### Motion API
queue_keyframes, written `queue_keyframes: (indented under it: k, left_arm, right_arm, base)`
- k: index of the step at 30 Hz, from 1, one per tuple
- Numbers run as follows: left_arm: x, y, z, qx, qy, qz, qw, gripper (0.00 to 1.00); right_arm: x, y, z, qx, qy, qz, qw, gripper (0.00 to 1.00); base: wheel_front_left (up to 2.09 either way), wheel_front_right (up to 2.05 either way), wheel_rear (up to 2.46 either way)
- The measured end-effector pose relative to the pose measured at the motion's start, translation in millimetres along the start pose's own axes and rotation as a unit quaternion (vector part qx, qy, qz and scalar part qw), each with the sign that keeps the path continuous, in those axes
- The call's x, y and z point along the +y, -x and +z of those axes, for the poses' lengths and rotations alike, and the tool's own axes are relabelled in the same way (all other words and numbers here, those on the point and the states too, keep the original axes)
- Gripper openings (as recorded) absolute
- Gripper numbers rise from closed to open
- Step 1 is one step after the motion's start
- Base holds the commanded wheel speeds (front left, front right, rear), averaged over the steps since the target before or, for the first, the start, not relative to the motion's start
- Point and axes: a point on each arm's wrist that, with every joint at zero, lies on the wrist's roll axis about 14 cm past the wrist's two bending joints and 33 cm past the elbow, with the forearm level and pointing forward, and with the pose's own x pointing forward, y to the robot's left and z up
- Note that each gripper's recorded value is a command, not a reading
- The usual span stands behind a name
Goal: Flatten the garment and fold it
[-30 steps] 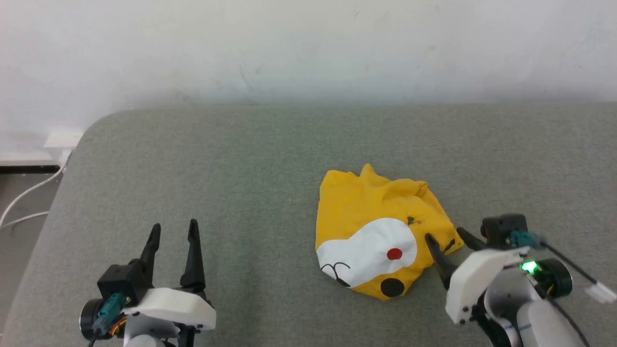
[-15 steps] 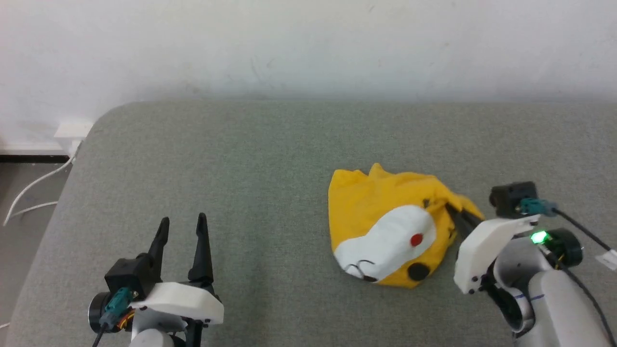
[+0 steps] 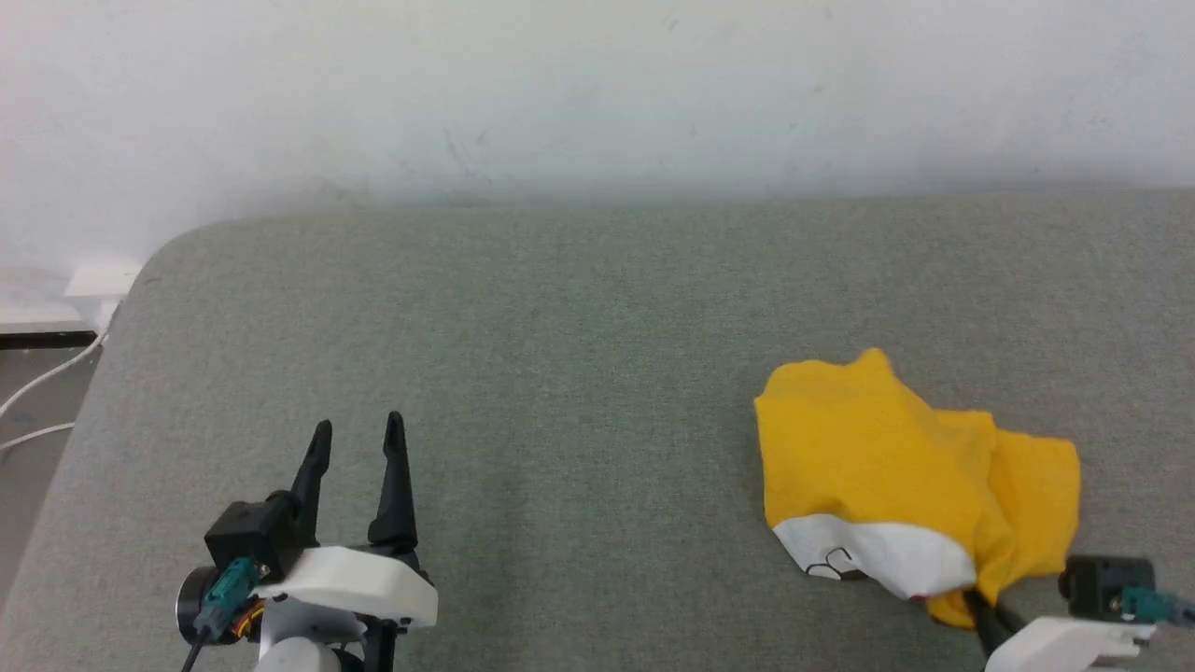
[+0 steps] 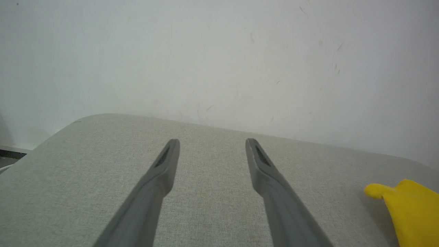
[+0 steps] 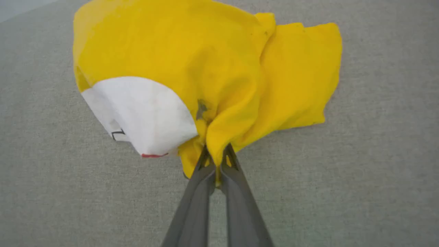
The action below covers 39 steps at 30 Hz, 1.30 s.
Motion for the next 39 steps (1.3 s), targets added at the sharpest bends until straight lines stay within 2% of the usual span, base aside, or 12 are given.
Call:
queue_keyframes:
  k: [1, 2, 3, 4, 12, 19, 25, 26, 27, 28, 34, 39]
  left_arm:
    - [-1.3, -0.8, -0.8, 0.001, 0.0, -0.002, 1.0, 1.0]
    - [-2.3, -1.5, -1.6, 0.002, 0.0, -0.003, 1.0, 1.0]
    - [-3.6, -2.2, -2.7, 0.004, 0.001, -0.006, 1.0, 1.0]
    - [-4.6, -2.7, -3.6, 0.005, 0.002, -0.008, 1.0, 1.0]
    - [-6.5, -3.0, -6.6, 0.008, 0.005, -0.008, 1.0, 1.0]
    - [-7.8, -2.2, -5.9, 0.007, 0.005, -0.01, 1.0, 1.0]
    - [-4.6, 0.7, -5.1, 0.006, 0.006, -0.005, 1.0, 1.0]
    - [-4.4, 1.1, -5.3, 0.006, 0.007, -0.006, 1.0, 1.0]
    - [-3.8, 1.5, -5.4, 0.006, 0.007, -0.005, 1.0, 1.0]
    - [-3.2, 1.8, -5.6, 0.007, 0.007, -0.003, 1.0, 1.0]
    - [-3.7, 1.2, -6.1, 0.007, 0.005, -0.004, 1.0, 1.0]
    - [-7.9, 0.5, -5.8, 0.007, 0.004, -0.011, 1.0, 1.0]
  right_arm:
    - [0.9, 2.6, -10.6, 0.013, -0.009, 0.002, 1.0, 0.0]
    - [1.4, 4.4, -16.6, 0.02, -0.014, 0.004, 1.0, 0.24]
    - [0.9, 5.1, -17.3, 0.018, -0.018, 0.003, 1.0, 0.71]
    - [-0.6, 5.4, -12.3, 0.004, -0.02, 0.001, 1.0, 1.0]
    - [-20.5, 11.6, 79.1, -0.182, -0.064, -0.014, 0.981, 1.0]
    - [-12.4, -23.0, 39.7, -0.03, -0.085, 0.0, 0.996, 1.0]
    - [3.6, -31.8, 13.7, 0.076, -0.089, 0.027, 0.993, 1.0]
    - [4.0, -31.9, 13.4, 0.08, -0.089, 0.027, 0.992, 0.53]
    - [3.7, -31.9, 16.5, 0.075, -0.089, 0.027, 0.993, 0.34]
    - [2.9, -31.8, 21.6, 0.066, -0.088, 0.026, 0.994, 0.0]
    - [9.2, -30.3, 85.5, -0.058, -0.059, 0.031, 0.996, 0.0]
    - [56.2, -23.3, 128.1, -0.142, -0.024, 0.092, 0.985, 0.0]
  base:
    - [0.0, 0.0, 0.0]
    - [0.0, 0.0, 0.0]
    - [0.0, 0.0, 0.0]
    - [0.0, 0.0, 0.0]
    - [0.0, 0.0, 0.0]
    - [0.0, 0.0, 0.0]
    - [0.0, 0.0, 0.0]
    - [0.0, 0.0, 0.0]
    - [0.0, 0.0, 0.0]
    - [0.0, 0.0, 0.0]
    - [0.0, 0.0, 0.0]
    - [0.0, 0.0, 0.0]
